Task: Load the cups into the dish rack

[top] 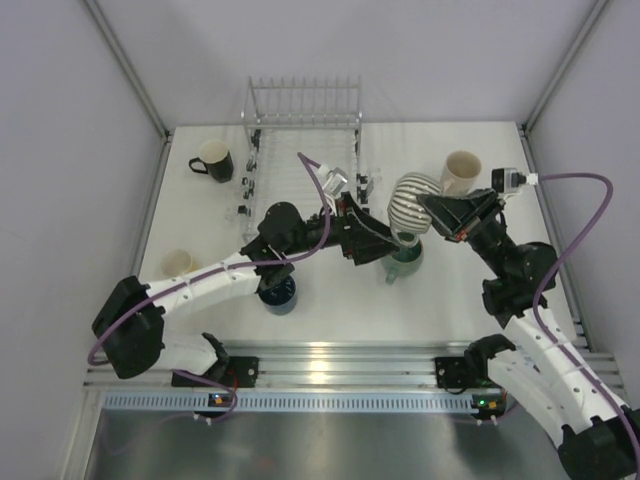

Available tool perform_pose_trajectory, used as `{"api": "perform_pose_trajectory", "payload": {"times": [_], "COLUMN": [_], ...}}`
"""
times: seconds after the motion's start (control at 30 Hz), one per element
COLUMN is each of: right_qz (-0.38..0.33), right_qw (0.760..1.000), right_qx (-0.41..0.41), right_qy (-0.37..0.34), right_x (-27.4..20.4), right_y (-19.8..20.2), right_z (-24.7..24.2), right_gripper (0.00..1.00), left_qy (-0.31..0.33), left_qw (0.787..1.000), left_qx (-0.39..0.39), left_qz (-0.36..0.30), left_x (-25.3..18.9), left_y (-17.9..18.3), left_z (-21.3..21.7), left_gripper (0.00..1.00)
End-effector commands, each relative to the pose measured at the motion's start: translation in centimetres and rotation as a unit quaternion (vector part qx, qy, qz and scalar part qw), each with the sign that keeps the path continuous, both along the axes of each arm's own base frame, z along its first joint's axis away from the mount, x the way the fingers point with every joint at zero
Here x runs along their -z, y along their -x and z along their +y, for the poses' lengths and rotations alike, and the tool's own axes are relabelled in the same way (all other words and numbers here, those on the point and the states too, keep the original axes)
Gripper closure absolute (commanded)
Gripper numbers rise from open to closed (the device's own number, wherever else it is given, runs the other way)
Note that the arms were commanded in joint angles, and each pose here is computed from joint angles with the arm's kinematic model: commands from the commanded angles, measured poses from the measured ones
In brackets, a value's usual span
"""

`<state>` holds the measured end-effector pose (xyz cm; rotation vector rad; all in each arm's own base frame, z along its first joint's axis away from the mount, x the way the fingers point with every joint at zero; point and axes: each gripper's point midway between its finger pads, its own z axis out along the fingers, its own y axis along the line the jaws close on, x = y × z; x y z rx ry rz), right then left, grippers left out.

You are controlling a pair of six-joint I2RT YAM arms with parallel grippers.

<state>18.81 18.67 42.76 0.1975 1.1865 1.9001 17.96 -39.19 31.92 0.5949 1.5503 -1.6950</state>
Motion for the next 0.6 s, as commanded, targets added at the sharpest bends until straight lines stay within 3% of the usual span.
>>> {"api": "perform_pose_trajectory", "payload": {"times": [0.0, 0.43, 0.57], "right_qz": [-0.082, -0.096, -0.088], "right_qw": [0.996, 0.992, 0.994], "right_qx": [-0.002, -0.056, -0.043], "right_qy": [-0.045, -0.065, -0.046], "right_x": [-3.3, -2.1, -1.1], "right_y": [2.5, 2.2, 1.8], "right_z": [-0.8, 1.2, 1.6], "right_gripper": [1.0, 1.0, 1.0], "left_qy": [0.109, 0.127, 0.134], "left_qw": [0.989, 0.986, 0.986], "left_qx": [0.039, 0.092, 0.089], "left_qz": [-0.088, -0.054, -0.049], "left_x": [-7.1, -6.0, -6.0], "left_y": [2.2, 3.3, 3.2], "left_z": [0.4, -1.3, -1.1], "left_gripper": [0.2, 0.32, 0.53]}}
